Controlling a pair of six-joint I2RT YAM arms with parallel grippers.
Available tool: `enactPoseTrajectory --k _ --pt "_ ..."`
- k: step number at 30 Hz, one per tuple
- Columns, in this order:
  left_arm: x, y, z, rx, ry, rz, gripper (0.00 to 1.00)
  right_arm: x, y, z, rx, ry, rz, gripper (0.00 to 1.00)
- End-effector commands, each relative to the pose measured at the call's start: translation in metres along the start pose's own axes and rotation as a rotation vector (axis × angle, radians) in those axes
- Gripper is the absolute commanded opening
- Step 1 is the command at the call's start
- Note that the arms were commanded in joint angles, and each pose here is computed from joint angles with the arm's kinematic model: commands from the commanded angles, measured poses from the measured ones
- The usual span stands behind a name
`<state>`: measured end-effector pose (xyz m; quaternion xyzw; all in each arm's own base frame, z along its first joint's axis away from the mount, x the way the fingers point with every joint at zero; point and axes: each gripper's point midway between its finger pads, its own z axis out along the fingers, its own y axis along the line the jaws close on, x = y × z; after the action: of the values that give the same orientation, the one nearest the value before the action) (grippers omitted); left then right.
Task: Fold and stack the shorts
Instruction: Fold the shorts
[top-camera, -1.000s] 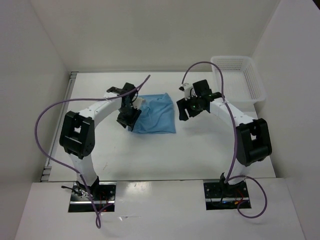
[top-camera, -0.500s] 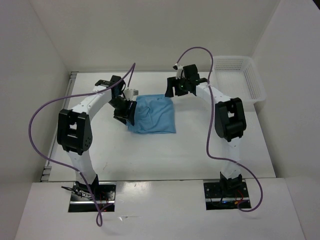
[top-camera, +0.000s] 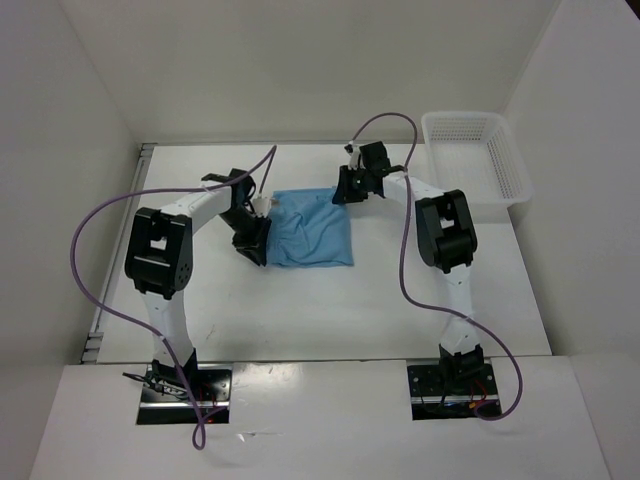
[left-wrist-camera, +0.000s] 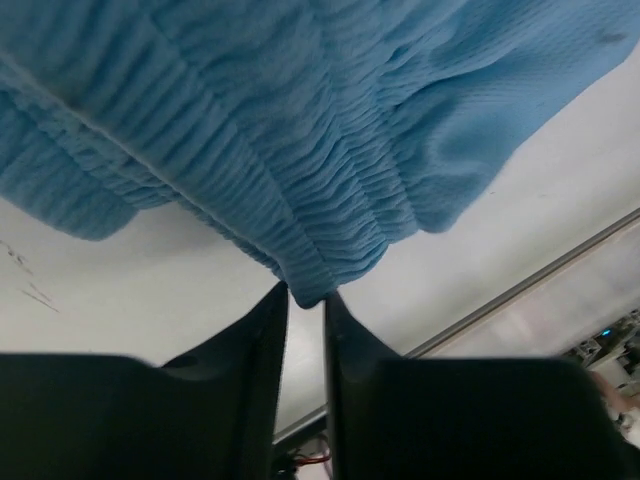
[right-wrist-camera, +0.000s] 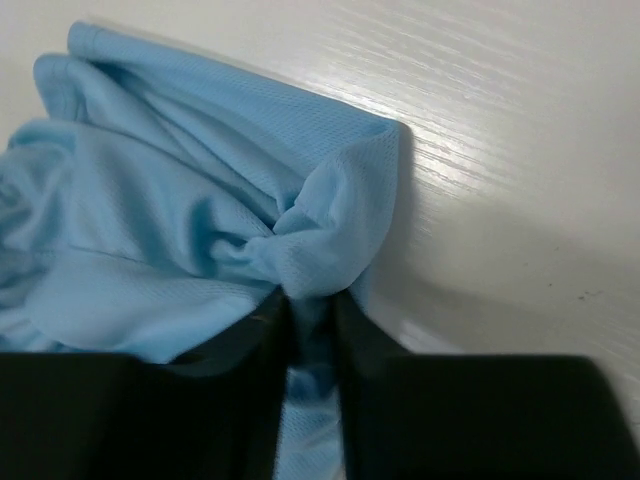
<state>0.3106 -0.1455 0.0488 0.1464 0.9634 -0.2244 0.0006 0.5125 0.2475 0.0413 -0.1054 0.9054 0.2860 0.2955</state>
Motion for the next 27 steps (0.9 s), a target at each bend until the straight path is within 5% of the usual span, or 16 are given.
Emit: enactPoseTrajectory --k 1,6,16,21,24,25,27 --pt "0.000 0.000 0.011 0.033 0.010 -0.005 0.24 -0.029 -0.005 0.005 0.028 -0.090 0.011 0.21" --pt "0.000 -0.002 0.016 0.059 0.000 -0.001 0.00 -0.038 -0.004 0.008 0.023 -0.108 0.014 0.01" --pt "0.012 0.005 0.016 0.033 0.018 -0.020 0.00 -0.087 -0.001 -0.007 0.032 -0.218 0.049 0.01" --pt "0.027 0.014 0.021 -0.044 0.043 -0.008 0.00 -0.089 -0.034 0.002 0.181 -0.252 0.069 0.01" --pt "0.021 0.012 0.020 -0.057 0.033 0.011 0.00 -0.077 -0.029 0.008 0.129 -0.212 0.048 0.13" --pt "0.017 0.011 0.018 -0.057 0.020 0.017 0.04 -0.076 -0.024 0.009 0.103 -0.202 0.029 0.33" --pt "0.007 0.008 0.015 -0.048 0.000 0.026 0.34 -0.073 -0.017 0.007 0.063 -0.188 -0.005 0.49"
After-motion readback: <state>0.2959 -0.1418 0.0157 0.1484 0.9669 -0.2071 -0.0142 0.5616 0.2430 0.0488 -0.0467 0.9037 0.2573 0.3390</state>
